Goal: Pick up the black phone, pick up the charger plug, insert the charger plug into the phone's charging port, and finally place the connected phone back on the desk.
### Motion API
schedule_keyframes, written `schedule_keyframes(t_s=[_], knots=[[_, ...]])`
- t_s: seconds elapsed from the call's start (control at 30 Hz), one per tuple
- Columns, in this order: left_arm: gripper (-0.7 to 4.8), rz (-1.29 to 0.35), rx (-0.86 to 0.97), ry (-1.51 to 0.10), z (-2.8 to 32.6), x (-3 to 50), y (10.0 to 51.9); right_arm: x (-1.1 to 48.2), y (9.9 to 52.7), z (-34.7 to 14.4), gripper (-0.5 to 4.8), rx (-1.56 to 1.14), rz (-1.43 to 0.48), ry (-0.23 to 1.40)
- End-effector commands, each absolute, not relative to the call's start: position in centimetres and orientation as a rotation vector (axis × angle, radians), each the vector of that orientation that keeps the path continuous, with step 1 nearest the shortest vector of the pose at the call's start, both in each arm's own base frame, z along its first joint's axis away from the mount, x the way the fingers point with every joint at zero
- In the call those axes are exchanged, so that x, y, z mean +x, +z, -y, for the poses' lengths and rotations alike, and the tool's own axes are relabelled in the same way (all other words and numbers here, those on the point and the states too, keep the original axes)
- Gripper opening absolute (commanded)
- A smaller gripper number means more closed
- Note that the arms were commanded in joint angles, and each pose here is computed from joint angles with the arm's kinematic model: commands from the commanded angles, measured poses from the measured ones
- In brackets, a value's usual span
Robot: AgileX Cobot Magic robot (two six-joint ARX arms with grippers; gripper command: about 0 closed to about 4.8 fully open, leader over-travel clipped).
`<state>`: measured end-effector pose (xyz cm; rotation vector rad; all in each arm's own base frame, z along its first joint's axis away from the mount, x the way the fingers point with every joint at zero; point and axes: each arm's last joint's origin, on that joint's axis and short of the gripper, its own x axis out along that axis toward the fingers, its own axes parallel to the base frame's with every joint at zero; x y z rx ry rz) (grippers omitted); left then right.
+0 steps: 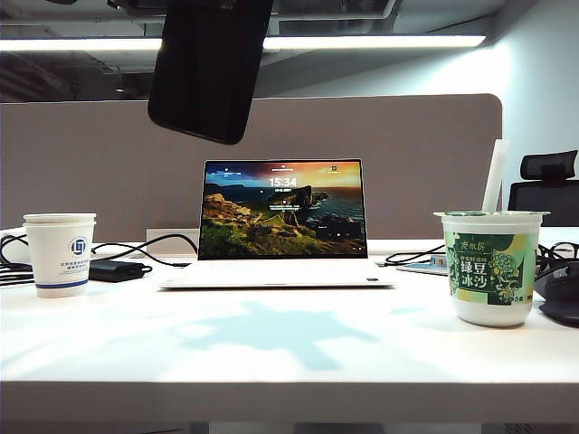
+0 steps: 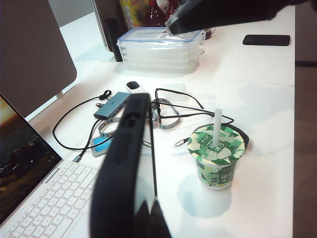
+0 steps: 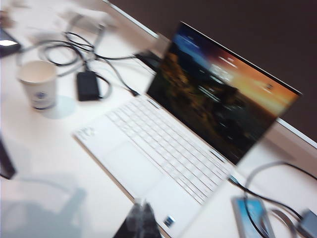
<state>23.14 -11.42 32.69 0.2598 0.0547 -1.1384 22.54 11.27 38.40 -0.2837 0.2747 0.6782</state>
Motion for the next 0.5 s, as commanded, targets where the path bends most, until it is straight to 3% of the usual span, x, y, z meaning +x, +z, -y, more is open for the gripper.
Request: schedule_keyframes(t_s=[0.03,0.5], knots=[[-0.06,-0.007,0.267,-1.139,11.4,23.0,33.4,22.6,38.5,-10.5,0.0,-0.276,-0.317,0.584],[-0.06,-0.009,0.266,-1.139,11.4,23.0,33.4,23.7,36.1,-1.8,0.0,0.05,-0.656,0.182]])
